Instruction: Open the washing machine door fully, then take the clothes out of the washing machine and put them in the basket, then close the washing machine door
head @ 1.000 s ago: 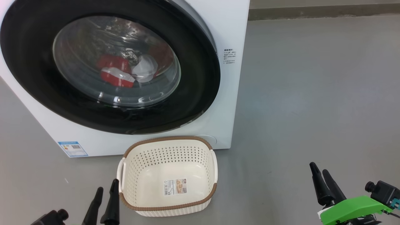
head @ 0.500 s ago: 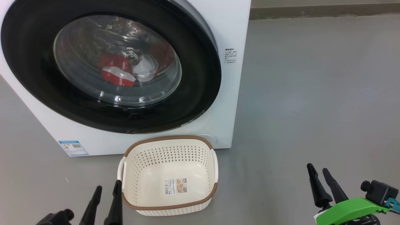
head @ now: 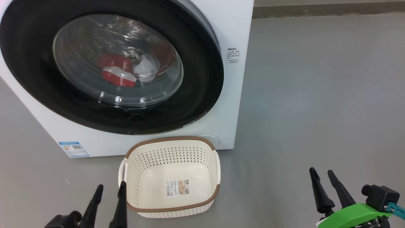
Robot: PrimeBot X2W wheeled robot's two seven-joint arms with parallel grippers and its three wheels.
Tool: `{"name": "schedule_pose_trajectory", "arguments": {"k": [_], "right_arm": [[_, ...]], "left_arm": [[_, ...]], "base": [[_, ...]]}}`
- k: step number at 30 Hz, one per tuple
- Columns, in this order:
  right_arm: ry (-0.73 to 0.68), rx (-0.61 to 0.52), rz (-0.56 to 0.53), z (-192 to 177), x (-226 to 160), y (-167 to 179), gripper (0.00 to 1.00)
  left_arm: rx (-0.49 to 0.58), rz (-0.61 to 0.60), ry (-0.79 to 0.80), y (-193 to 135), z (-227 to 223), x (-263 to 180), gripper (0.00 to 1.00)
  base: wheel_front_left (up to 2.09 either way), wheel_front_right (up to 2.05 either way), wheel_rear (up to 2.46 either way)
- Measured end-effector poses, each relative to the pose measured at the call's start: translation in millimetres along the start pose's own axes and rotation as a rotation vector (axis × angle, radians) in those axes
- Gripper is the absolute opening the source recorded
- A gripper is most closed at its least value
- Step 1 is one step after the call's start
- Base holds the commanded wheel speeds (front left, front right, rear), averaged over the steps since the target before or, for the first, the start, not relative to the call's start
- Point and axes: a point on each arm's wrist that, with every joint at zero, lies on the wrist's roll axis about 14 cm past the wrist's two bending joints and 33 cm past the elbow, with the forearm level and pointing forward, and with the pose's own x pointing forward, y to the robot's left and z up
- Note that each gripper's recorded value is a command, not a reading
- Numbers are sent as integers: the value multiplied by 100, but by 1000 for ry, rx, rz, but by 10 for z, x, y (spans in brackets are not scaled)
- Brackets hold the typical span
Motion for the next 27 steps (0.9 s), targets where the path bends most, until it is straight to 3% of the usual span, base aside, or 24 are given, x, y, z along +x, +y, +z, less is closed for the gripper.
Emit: {"name": "schedule_pose_trajectory", "arguments": {"k": [27], "right_arm": [[-50, -249, 7, 77, -87, -68, 100]], "left_arm": [[265, -39, -31, -4, -2, -60, 100]], "base": [[0, 0, 0]]}}
